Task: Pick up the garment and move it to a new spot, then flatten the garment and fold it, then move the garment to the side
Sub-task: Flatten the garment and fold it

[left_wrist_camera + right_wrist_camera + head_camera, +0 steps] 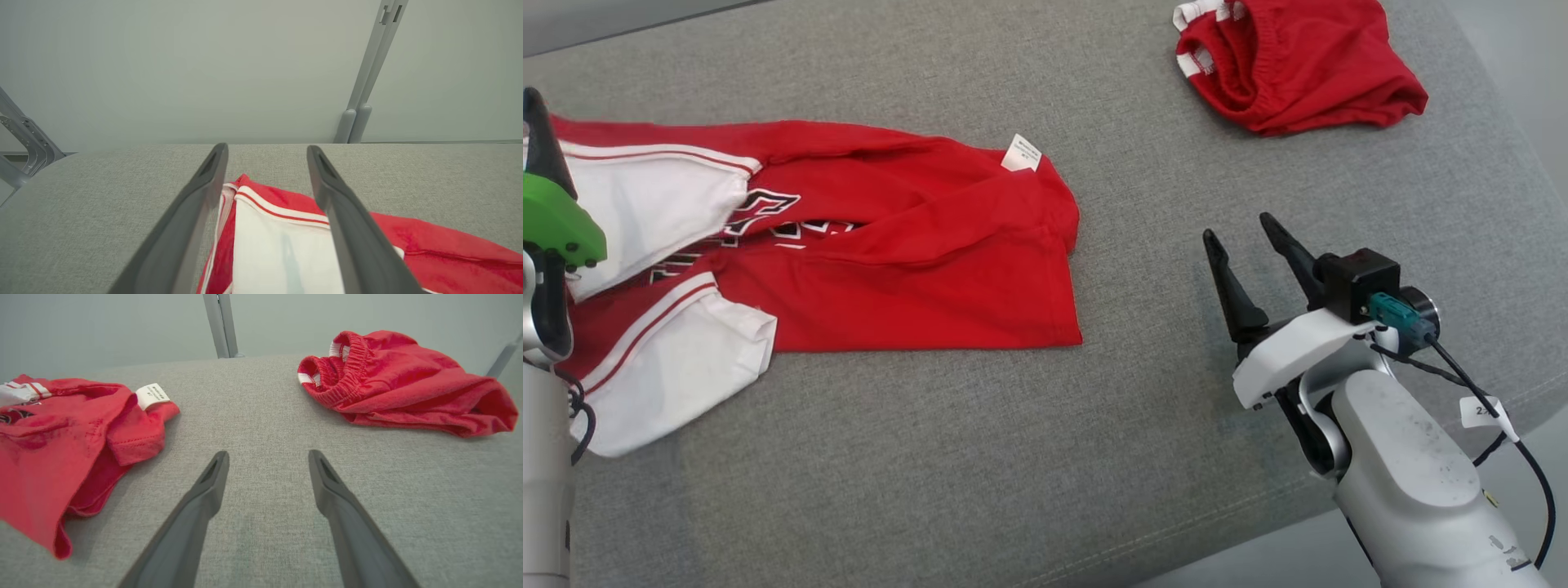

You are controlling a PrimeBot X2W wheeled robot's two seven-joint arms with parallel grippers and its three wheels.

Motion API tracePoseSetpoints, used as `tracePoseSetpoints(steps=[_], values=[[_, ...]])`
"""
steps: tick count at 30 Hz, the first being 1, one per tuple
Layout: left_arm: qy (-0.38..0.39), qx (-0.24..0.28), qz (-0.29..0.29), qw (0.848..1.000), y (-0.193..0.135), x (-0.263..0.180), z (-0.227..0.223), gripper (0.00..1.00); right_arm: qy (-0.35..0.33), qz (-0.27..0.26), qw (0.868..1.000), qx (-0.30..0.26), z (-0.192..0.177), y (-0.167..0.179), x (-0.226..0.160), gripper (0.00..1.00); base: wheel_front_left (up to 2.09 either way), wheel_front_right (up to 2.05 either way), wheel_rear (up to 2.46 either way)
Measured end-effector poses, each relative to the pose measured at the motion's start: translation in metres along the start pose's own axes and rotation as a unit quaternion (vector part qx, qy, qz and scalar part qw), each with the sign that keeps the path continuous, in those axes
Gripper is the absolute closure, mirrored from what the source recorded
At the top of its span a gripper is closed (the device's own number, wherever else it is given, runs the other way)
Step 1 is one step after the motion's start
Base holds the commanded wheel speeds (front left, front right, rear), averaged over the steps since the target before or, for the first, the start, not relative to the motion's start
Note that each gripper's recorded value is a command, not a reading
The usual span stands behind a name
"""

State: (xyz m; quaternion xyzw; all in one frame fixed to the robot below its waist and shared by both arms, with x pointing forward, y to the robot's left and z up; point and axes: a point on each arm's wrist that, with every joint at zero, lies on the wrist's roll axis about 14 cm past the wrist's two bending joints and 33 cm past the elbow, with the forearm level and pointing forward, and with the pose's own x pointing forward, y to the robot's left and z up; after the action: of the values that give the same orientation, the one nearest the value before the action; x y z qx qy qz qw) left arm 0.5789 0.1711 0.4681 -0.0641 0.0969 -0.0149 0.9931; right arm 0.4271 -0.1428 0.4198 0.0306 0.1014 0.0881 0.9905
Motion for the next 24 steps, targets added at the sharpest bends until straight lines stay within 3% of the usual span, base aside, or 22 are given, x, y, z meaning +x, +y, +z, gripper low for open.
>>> tracePoseSetpoints(steps=[7,16,24], values=[[-0.050,-0.003,-0.002,0.999,-0.002,0.011,0.026,0.00,-0.002,0.001,1.000,-0.002,0.001,-0.002,0.008,0.00,0.00,0.00,0.00],[-0.165,-0.022,-0.031,0.986,-0.019,-0.018,0.078,0.00,-0.026,0.080,0.996,-0.009,0.019,0.039,0.025,0.00,0.00,0.00,0.00],[-0.166,-0.055,-0.037,0.984,-0.024,-0.059,0.060,0.00,-0.021,0.119,0.992,0.045,0.020,0.074,0.032,0.00,0.00,0.00,0.00]])
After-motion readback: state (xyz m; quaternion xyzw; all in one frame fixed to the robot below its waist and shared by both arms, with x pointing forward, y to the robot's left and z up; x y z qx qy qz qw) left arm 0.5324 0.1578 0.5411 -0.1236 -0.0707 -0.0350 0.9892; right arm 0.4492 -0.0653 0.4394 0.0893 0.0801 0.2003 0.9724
